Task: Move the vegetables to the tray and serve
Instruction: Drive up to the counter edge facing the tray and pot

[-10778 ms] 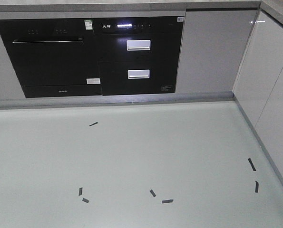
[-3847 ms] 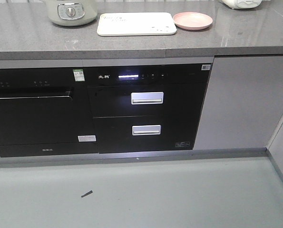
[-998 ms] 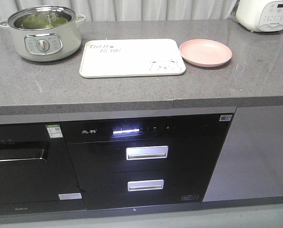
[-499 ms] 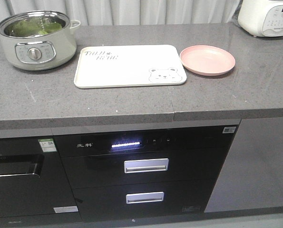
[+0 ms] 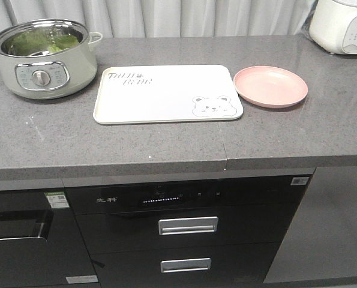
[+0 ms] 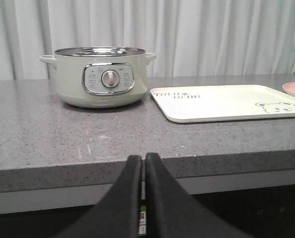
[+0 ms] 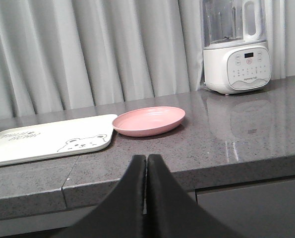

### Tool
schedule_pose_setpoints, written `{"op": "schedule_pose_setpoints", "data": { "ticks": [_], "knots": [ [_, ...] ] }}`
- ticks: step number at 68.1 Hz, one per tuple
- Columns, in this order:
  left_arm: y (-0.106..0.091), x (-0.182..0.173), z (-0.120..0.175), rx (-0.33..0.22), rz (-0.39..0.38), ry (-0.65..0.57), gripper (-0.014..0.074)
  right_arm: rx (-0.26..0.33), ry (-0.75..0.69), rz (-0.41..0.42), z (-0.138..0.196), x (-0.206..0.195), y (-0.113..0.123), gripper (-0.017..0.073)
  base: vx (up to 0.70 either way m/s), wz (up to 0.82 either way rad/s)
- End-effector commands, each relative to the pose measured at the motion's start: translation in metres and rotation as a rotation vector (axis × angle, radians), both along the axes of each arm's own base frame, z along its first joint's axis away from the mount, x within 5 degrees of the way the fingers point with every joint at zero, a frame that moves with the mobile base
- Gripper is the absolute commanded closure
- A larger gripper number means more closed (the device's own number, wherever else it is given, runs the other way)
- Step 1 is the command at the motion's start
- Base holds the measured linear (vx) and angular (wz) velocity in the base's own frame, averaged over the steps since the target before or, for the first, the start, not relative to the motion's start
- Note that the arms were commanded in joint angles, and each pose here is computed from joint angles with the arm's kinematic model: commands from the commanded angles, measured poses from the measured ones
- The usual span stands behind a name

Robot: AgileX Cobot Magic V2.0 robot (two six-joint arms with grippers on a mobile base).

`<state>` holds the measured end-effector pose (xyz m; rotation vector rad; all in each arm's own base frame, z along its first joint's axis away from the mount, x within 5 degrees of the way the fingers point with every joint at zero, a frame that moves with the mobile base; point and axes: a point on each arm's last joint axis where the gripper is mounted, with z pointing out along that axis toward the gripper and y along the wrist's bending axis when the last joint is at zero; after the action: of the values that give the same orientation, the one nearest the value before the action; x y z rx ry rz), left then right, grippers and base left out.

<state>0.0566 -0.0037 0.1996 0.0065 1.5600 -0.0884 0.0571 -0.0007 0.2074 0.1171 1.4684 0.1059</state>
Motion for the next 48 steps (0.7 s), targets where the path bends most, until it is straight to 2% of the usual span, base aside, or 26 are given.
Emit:
{"op": "schedule_pose_setpoints", "data": {
  "ticks": [1,48],
  "knots": [
    [0.0010,-0.0002,-0.0020,-0.018,0.011,-0.057,0.0599,-0.018,-0.050,0.007,0.0008,0.0007,0.0009,0.0565,0.10,0.01],
    [0.0010,-0.0002,-0.0020,-0.018,0.011,-0.057,0.0599,-0.018,-0.050,0.007,0.0008,0.0007,0.0009,0.0565,0.09,0.01]
  ]
}}
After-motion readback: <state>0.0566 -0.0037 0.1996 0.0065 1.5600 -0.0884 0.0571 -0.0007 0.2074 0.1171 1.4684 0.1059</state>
